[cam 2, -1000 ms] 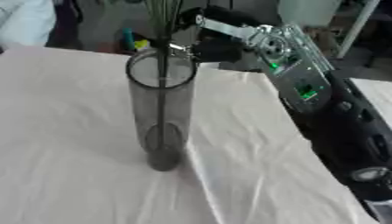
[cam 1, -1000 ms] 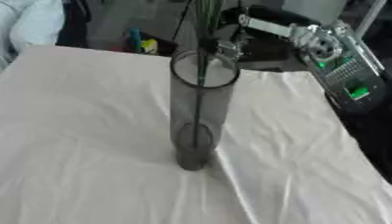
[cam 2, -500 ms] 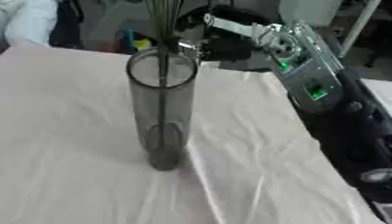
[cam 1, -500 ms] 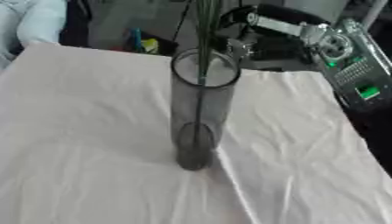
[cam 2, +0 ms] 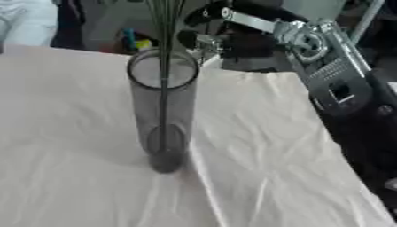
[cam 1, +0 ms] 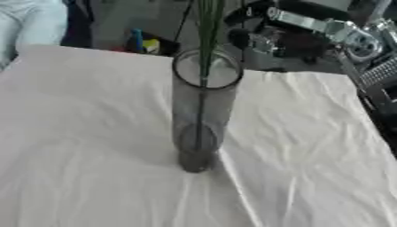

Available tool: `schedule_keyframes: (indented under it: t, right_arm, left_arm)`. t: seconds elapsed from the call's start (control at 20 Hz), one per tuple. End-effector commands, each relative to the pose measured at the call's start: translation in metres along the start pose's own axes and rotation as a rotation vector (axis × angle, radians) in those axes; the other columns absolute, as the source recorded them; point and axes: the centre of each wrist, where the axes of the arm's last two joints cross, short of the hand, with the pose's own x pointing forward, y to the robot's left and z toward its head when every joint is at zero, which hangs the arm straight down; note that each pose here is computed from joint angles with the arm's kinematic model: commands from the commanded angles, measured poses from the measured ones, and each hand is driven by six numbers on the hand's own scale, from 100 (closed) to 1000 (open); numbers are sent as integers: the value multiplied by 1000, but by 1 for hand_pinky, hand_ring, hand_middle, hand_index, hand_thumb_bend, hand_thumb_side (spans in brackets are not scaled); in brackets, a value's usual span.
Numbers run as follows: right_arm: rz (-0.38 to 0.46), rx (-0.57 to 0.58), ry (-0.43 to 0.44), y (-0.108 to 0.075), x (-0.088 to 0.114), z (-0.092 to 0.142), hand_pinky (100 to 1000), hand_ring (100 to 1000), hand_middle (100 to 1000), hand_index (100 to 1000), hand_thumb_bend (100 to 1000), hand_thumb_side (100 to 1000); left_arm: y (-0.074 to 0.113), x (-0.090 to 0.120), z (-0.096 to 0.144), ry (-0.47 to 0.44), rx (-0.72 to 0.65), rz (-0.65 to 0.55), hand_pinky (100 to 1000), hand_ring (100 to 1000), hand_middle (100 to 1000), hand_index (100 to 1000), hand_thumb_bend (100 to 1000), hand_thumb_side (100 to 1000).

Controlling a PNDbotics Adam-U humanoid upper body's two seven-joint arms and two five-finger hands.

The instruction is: Arrange flowers into the vase.

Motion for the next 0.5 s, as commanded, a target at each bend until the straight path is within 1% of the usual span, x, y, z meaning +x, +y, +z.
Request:
schedule_keyframes:
  t: [0.05, 0.2, 0.3, 0.35, 0.4, 0.45, 0.5]
  right_arm:
    - [43, -52, 2, -19, 4, 16, 762, 946, 857, 928, 318, 1000]
    - [48, -89, 3, -22, 6, 27, 756, 945, 856, 927, 293, 1000]
    - [49, -131, 2, -25, 8, 34, 748, 942, 854, 925, 278, 1000]
    - [47, -158, 1, -26, 9, 37, 739, 939, 851, 922, 257, 1000]
    - [42, -187, 2, -27, 10, 41, 730, 935, 848, 918, 225, 1000]
    - [35, -223, 5, -28, 11, 44, 712, 927, 839, 910, 142, 1000]
    - [28, -261, 8, -29, 13, 48, 702, 920, 832, 904, 100, 1000]
  left_arm:
    - [4, 7, -6, -32, -9, -19, 732, 856, 912, 954, 100, 1000]
    - [5, 7, -6, -33, -6, -22, 732, 857, 912, 954, 100, 1000]
    - [5, 8, -6, -34, -4, -25, 732, 857, 912, 954, 100, 1000]
    - [6, 8, -5, -34, -3, -26, 732, 857, 912, 954, 100, 1000]
    - [6, 8, -5, -34, -2, -27, 732, 857, 912, 954, 100, 1000]
    - [6, 7, -5, -34, -1, -27, 732, 857, 912, 954, 100, 1000]
    - [6, 8, -5, -35, 0, -28, 732, 858, 913, 954, 100, 1000]
